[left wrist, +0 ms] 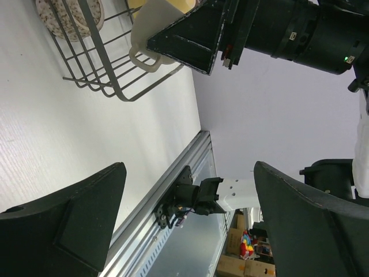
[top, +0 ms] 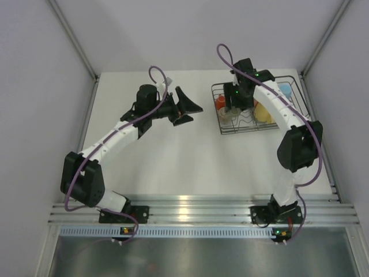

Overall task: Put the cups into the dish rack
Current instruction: Place the cup upside down on the dish rack

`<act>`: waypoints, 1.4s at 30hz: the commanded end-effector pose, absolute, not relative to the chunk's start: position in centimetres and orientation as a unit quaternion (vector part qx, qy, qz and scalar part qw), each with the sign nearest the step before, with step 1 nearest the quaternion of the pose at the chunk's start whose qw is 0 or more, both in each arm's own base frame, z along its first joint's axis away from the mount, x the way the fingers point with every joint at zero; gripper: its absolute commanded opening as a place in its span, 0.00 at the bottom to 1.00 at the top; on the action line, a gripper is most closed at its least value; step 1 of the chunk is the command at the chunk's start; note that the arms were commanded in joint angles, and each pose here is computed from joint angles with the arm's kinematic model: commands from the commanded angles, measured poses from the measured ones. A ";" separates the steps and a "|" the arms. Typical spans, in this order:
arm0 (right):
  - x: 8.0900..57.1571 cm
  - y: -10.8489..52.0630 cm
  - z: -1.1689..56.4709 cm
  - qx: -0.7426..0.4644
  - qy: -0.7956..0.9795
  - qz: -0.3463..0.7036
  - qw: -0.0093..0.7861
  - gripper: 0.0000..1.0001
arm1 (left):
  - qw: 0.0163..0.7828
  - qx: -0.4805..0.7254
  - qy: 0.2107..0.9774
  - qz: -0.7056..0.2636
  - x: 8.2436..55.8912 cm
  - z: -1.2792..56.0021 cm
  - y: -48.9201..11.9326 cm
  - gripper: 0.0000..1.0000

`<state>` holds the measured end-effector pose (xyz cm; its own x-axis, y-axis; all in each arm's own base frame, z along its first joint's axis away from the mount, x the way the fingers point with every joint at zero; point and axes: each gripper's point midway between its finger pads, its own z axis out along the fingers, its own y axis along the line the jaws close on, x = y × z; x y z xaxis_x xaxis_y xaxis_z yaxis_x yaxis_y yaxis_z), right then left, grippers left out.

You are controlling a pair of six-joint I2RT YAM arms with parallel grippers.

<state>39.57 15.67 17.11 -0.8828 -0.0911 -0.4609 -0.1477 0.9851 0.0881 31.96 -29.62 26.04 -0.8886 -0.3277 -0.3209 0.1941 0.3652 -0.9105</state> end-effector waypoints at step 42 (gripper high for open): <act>35.7 16.4 9.2 -0.160 0.986 0.035 0.019 0.00 | 0.242 -0.024 0.781 -0.575 31.7 26.4 -28.9 0.98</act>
